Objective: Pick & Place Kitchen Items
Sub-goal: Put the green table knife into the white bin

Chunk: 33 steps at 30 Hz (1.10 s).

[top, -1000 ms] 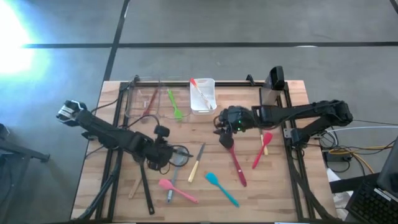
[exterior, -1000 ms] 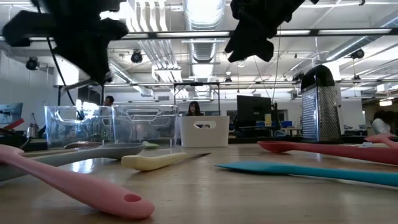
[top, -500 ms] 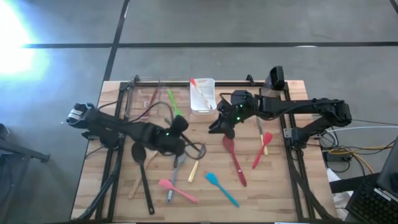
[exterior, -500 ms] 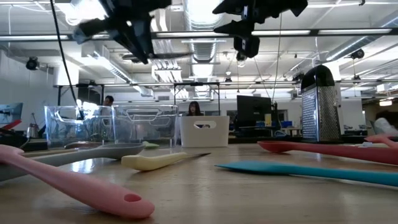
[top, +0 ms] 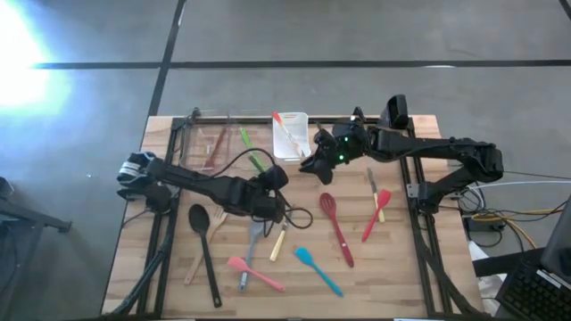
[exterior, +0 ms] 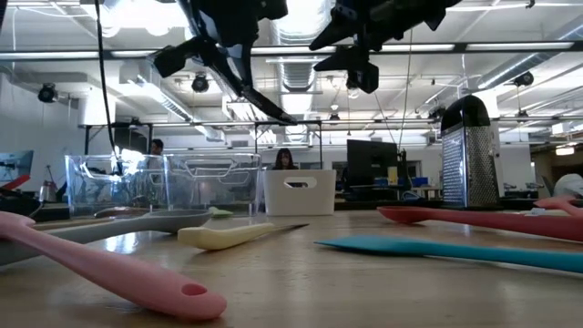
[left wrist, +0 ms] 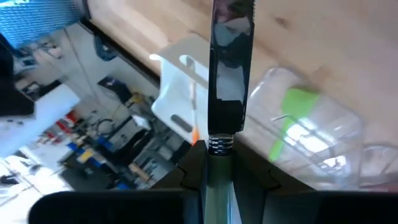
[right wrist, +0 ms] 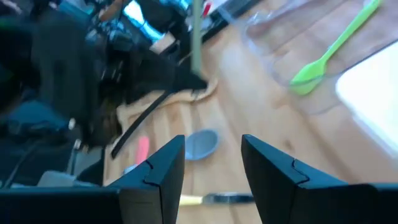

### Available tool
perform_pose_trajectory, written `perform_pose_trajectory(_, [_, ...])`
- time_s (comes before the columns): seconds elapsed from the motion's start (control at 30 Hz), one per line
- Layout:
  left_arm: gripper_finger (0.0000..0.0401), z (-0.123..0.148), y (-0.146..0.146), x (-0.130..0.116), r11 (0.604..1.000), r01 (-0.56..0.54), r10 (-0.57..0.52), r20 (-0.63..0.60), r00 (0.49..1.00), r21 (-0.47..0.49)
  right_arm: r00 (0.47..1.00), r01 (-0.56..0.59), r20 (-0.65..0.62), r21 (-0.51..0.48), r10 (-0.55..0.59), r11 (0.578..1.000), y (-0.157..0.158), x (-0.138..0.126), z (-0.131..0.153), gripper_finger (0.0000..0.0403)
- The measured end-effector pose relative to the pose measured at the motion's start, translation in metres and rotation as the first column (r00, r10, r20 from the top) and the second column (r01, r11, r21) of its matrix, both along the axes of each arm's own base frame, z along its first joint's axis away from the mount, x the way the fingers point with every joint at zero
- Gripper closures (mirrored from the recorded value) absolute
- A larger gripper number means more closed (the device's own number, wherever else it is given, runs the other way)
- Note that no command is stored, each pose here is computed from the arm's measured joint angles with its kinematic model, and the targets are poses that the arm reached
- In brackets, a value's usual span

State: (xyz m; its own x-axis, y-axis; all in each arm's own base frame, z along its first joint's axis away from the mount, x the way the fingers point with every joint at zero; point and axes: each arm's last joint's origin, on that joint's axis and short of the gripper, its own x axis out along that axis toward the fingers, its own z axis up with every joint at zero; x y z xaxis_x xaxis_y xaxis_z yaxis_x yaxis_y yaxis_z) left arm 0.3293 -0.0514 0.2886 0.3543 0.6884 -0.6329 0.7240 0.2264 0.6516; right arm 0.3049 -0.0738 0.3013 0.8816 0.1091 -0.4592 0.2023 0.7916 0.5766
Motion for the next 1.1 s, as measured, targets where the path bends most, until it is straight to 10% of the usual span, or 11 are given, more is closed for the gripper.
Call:
perform_pose_trajectory(0.53, [0.0349, -0.014, 0.000, 0.029, 0.900, 0.141, -0.059, -0.205, 0.977, 0.412, 0.977, 0.044, 0.214, -0.090, -0.024, 0.995, -0.017, 0.005, 0.027, 0.0243])
perform_pose_trajectory(1.1, [0.0349, 0.006, 0.016, 0.047, 0.870, 0.170, -0.075, -0.218, 0.973, 0.462, 0.957, 0.026, 0.283, -0.305, 0.064, 0.952, -0.010, 0.011, 0.032, 0.0241])
